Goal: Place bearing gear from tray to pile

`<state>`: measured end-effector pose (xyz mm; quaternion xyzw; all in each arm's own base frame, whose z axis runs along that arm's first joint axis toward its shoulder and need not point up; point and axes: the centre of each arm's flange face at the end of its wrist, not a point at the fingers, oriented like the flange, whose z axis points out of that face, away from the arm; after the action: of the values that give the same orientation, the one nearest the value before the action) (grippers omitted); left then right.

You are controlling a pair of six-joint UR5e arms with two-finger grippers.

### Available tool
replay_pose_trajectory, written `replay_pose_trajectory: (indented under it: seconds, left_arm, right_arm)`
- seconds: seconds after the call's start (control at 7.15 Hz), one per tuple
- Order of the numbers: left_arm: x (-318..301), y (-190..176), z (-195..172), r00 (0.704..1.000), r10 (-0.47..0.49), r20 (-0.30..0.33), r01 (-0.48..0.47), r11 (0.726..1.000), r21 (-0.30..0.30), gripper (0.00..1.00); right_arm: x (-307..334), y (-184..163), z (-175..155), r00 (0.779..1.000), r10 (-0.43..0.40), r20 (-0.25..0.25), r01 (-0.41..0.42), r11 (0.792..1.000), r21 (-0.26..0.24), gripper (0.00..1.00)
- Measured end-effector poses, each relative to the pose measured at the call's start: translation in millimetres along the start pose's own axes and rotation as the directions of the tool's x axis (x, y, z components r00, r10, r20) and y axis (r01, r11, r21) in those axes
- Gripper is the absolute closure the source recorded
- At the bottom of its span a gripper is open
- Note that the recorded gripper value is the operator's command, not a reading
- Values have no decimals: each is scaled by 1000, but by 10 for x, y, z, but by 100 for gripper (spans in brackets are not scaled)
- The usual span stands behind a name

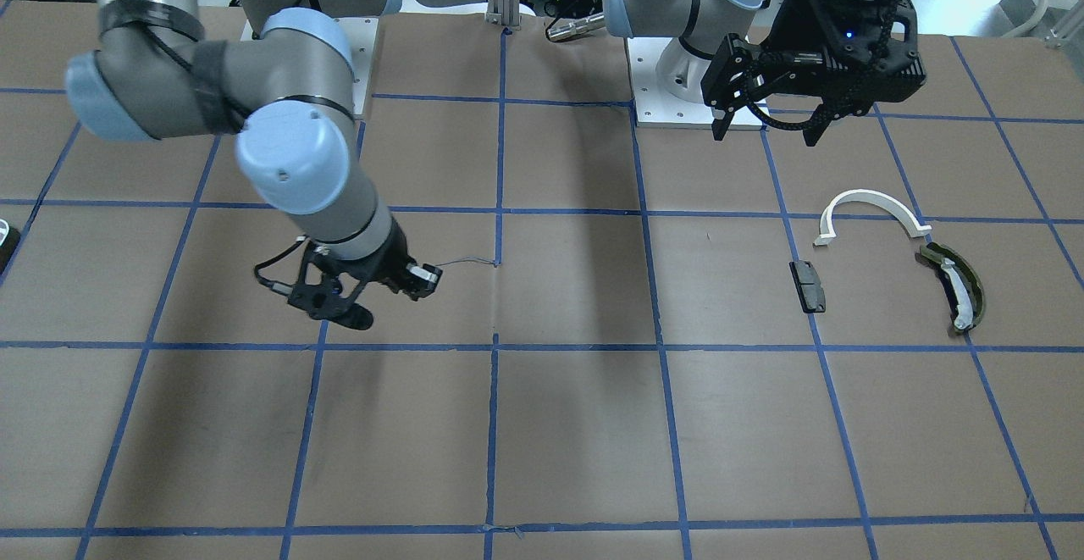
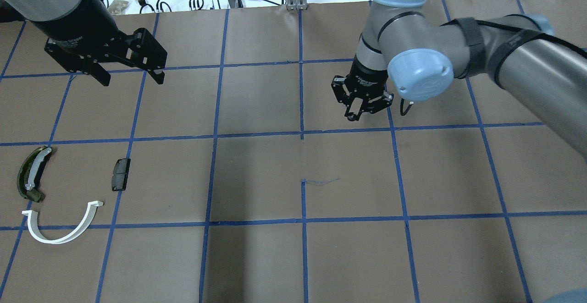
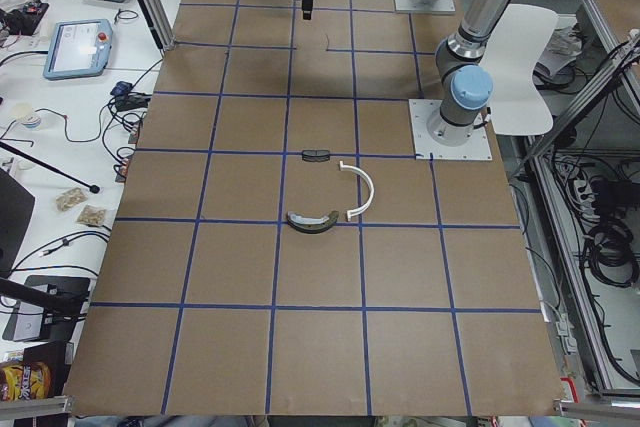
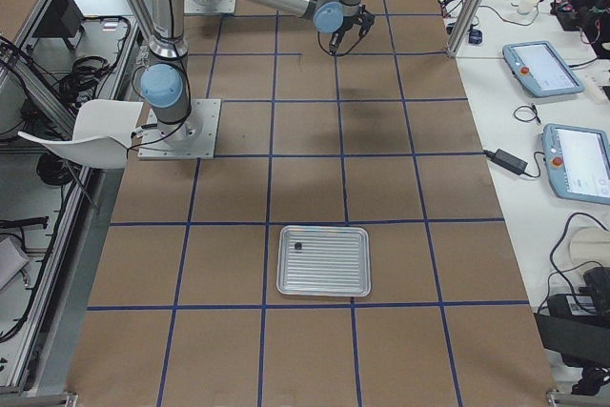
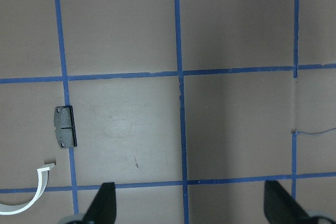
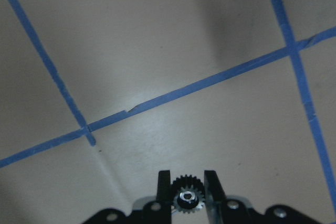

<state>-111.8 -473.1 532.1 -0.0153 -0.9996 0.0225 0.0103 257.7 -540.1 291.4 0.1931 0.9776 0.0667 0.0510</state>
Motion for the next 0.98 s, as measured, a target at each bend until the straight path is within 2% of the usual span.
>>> replay_pose_trajectory:
  seconds: [0.14,0.42,0.56,0.7,0.84,0.98]
  left_arm:
    - [0,0,0,1000,0,0,0,1000,0,0]
    - [3,0,0,1000,1,-1,-1,1000,0,0]
    - [4,1,0,1000,1,-1,-1,1000,0,0]
    - [6,-2,6,1000,0,-1,0,1000,-1,0]
    - [6,-4,19,1000,-1,-1,1,1000,-4,0]
    - [7,-7,49,1000,-2,-1,2,1000,-9,0]
  right_arm:
    - [-280,231,250,1000,-9,5,9,1000,0,100]
    - [-638,478,797,1000,-8,23,8,1000,21,100]
    - [-768,598,1029,1000,-14,24,13,1000,25,87]
    - [-835,682,1153,1000,-21,20,20,999,25,5]
    - [-856,724,1194,1000,-26,16,26,999,28,0]
    - [-846,723,1184,999,-29,16,29,999,34,0]
